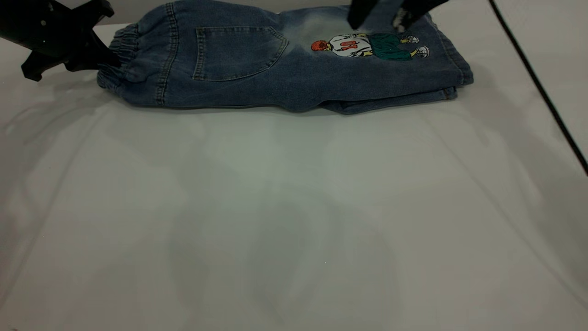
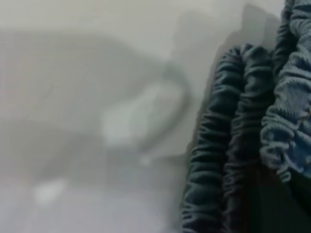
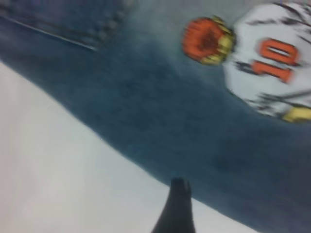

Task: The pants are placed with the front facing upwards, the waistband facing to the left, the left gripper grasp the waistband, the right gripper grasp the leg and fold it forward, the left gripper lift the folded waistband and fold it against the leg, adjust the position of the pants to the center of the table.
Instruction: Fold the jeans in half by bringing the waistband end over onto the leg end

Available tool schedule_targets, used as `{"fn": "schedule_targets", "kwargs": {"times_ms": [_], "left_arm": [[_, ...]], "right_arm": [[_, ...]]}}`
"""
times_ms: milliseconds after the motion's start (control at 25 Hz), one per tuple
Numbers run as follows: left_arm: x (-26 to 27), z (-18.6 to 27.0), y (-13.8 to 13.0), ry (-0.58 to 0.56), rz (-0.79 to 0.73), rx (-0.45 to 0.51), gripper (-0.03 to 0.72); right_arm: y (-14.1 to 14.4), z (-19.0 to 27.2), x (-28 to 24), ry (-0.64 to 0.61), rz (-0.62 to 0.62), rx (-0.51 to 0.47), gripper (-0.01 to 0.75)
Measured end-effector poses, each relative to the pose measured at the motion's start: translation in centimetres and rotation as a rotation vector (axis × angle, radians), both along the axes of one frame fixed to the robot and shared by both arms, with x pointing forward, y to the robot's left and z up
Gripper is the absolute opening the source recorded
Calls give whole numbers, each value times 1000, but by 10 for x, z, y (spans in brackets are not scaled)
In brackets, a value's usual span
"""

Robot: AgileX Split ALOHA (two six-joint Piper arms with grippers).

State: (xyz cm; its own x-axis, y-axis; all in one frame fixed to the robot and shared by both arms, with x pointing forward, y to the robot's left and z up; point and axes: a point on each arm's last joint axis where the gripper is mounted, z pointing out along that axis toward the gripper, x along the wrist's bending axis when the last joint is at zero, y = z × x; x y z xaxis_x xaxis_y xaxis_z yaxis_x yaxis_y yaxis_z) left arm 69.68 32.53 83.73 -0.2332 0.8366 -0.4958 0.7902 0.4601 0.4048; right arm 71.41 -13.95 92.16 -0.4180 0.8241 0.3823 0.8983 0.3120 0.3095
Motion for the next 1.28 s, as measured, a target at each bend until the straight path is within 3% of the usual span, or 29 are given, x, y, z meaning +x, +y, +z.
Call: {"fn": "schedule_targets", "kwargs": {"times_ms": [720, 1080, 1280], "left_arm": [[-1, 2, -8, -23, -92, -42, 39], [-2, 3, -9, -20, -113, -53, 39], [-3, 3, -10, -19, -119, -60, 39]], "right_arm": [[95, -32, -13, -58, 121, -12, 568], [93, -43, 10, -47, 125, -185, 568], [99, -20, 23, -175, 92, -125, 568]]}}
